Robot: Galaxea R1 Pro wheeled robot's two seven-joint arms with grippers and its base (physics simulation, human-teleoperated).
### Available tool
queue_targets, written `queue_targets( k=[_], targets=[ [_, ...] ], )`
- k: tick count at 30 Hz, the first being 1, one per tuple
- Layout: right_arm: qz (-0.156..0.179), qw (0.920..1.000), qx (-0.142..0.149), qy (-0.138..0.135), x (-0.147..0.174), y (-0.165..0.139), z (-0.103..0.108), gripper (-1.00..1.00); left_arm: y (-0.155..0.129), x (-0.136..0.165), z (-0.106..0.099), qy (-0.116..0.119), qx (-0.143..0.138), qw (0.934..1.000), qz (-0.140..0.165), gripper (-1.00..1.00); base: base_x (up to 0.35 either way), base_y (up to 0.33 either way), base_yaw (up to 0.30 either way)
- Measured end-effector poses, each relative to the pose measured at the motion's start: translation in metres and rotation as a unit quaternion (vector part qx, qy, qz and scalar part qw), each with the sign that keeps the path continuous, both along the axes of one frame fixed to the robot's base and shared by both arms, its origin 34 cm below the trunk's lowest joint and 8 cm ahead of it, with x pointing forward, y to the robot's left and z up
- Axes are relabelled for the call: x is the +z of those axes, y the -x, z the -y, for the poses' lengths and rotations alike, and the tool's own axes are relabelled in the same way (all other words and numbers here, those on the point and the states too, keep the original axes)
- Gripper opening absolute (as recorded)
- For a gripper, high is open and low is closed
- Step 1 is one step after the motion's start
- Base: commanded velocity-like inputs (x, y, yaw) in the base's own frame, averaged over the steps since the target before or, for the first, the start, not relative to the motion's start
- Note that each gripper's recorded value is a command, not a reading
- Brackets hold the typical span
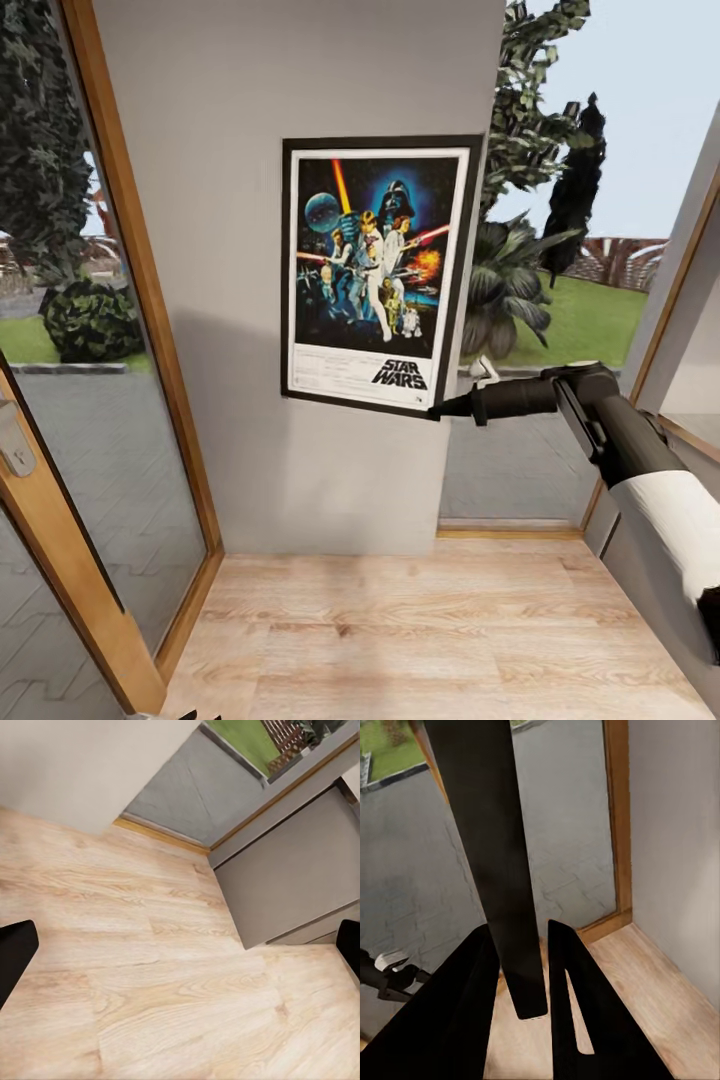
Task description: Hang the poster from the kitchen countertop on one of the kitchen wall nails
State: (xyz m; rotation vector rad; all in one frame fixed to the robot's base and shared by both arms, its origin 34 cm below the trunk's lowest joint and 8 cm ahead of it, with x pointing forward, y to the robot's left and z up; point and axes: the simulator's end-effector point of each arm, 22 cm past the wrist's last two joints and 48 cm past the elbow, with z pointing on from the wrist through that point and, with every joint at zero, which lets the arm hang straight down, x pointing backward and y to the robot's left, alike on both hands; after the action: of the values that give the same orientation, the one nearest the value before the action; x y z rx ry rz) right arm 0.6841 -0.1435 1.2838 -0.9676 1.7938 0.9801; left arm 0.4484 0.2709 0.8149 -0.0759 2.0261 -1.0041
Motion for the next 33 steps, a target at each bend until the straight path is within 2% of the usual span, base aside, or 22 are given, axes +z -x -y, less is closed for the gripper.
queue_targets(
  k=[17,24,33],
  targets=[
    [-0.006,1.0000,0.002,-0.006,0.004,-0.003,-0.006,-1.00,0.000,0.000,0.000,0.000,0.000,1.0000,0.000,1.00,0.000,0.000,0.000],
    [-0.041,0.9990,-0.001,-0.016,0.008,-0.002,-0.016,-1.00,0.000,0.000,0.000,0.000,0.000,1.0000,0.000,1.00,0.000,0.000,0.000],
    [-0.047,0.9987,0.004,-0.021,0.011,0.000,-0.023,-1.00,0.000,0.000,0.000,0.000,0.000,1.0000,0.000,1.00,0.000,0.000,0.000]
  ],
)
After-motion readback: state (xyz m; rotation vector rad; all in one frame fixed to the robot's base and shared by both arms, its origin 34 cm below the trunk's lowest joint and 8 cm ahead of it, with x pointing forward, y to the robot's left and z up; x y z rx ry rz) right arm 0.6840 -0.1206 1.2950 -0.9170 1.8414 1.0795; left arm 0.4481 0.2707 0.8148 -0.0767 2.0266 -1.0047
